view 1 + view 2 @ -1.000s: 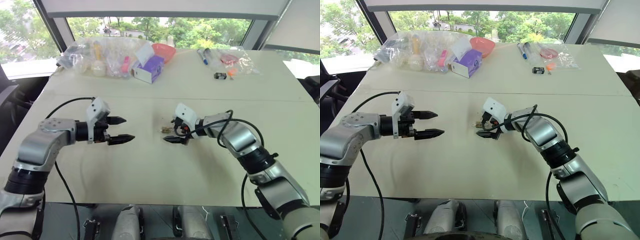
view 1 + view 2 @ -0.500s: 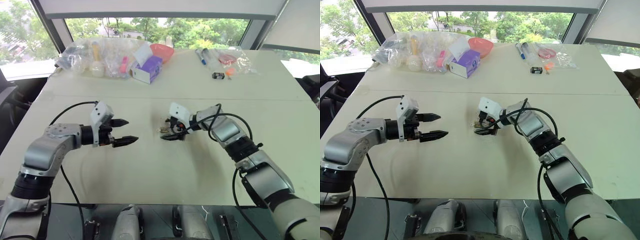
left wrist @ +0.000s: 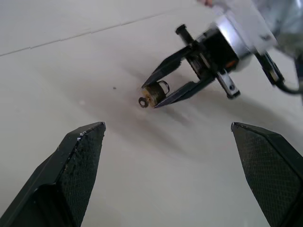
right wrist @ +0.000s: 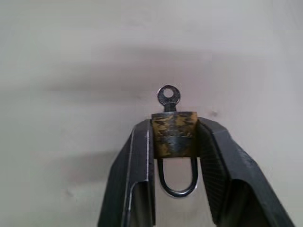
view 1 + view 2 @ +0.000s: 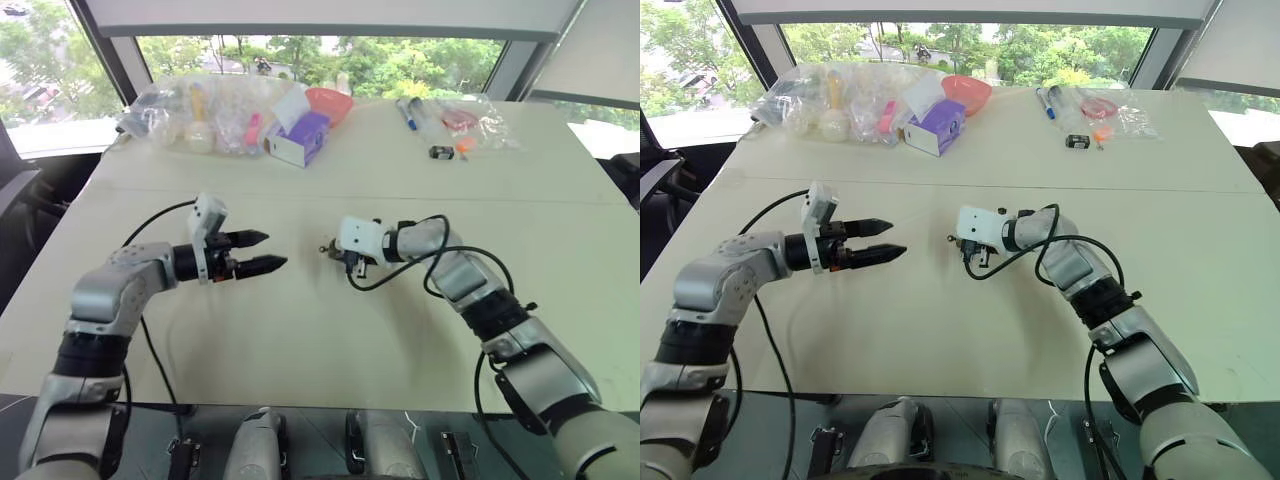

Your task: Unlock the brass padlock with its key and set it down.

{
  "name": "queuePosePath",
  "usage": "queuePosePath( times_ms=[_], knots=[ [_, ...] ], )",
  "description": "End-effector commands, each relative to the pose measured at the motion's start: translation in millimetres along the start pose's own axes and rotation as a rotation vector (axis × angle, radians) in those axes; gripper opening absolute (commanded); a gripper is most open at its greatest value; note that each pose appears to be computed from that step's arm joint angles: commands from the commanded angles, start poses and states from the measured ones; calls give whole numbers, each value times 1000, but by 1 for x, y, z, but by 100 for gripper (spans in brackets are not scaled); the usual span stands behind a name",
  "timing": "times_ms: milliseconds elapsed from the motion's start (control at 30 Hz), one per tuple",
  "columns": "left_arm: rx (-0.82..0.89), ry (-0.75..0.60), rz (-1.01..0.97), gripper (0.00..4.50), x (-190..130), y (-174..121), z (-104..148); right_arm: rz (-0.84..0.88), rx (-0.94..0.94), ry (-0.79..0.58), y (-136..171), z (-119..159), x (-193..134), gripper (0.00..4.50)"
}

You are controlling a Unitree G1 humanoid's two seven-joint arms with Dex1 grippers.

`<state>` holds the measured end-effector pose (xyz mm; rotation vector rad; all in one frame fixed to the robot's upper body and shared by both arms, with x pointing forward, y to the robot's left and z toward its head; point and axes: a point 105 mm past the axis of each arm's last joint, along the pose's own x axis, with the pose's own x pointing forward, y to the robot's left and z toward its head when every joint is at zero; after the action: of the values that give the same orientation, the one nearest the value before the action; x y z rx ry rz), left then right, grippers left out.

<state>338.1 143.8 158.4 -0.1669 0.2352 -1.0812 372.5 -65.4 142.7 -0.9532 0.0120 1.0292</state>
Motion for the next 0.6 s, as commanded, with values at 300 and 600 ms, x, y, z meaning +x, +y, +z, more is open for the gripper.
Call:
queuePosePath(
  times_ms=[300,600],
  knots=[
    [0,-79,-183,445,40,-6,38,-232,-127,-171,-30,62,-31,69],
    [34,-84,-243,217,56,-6,44,-257,-144,-184,-30,70,-35,69]
  ],
)
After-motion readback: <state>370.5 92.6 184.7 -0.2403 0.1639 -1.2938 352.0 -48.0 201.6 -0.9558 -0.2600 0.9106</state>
